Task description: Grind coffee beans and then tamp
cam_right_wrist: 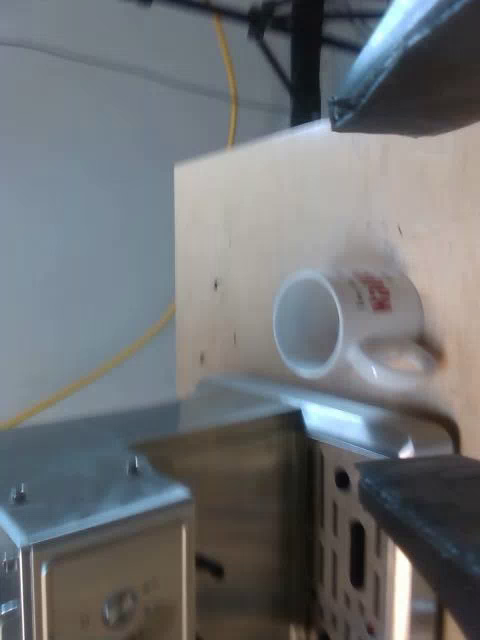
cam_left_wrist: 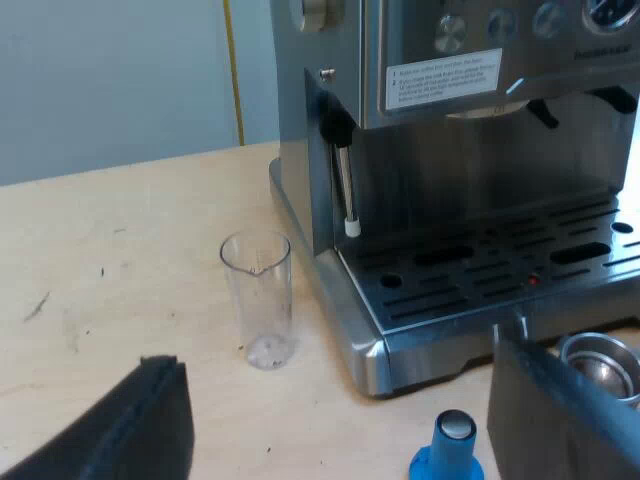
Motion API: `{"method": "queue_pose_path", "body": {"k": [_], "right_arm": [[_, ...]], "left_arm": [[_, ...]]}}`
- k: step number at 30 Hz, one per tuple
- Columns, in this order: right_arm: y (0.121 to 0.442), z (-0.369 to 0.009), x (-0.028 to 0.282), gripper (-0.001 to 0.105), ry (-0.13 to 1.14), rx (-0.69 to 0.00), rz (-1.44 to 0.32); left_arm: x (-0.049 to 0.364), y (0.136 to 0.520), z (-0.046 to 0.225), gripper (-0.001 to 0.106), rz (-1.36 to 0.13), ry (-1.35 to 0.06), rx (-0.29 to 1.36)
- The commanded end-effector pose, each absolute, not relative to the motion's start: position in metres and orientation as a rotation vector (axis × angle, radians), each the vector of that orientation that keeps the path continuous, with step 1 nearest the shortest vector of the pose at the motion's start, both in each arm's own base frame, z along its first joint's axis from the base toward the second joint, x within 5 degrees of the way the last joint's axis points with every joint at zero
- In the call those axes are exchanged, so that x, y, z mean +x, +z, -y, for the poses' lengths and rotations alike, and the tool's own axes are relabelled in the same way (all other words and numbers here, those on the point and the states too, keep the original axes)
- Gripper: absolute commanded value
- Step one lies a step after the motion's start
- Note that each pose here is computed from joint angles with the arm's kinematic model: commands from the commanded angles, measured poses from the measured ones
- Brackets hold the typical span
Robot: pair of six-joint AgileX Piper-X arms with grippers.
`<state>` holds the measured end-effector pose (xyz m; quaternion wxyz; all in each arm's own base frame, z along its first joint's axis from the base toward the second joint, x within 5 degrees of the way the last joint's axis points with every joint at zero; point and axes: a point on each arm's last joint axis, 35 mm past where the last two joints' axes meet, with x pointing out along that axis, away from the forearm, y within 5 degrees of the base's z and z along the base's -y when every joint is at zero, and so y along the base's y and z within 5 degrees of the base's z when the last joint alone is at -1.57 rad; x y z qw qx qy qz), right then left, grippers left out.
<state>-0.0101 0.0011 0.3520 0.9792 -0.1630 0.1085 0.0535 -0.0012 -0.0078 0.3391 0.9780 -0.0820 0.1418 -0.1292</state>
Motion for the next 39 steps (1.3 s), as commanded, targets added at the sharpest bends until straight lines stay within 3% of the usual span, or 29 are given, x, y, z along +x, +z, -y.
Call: {"method": "queue_pose_path", "body": {"k": [1, 14, 24, 39], "right_arm": [[0.355, -0.003, -0.01, 0.068, 0.165, -0.362, -0.205], [0.334, -0.004, 0.002, 0.068, 0.205, -0.353, -0.276], [0.295, -0.007, 0.023, 0.068, 0.286, -0.33, -0.392], [0.246, -0.008, 0.04, 0.068, 0.333, -0.3, -0.542]], "left_arm": [[0.0, 0.339, 0.007, 0.064, -0.306, -0.233, -0.159], [0.016, 0.318, 0.007, 0.064, -0.341, -0.203, -0.147], [0.029, 0.293, 0.008, 0.064, -0.419, -0.197, -0.151], [0.03, 0.29, 0.008, 0.064, -0.431, -0.196, -0.152]]}}
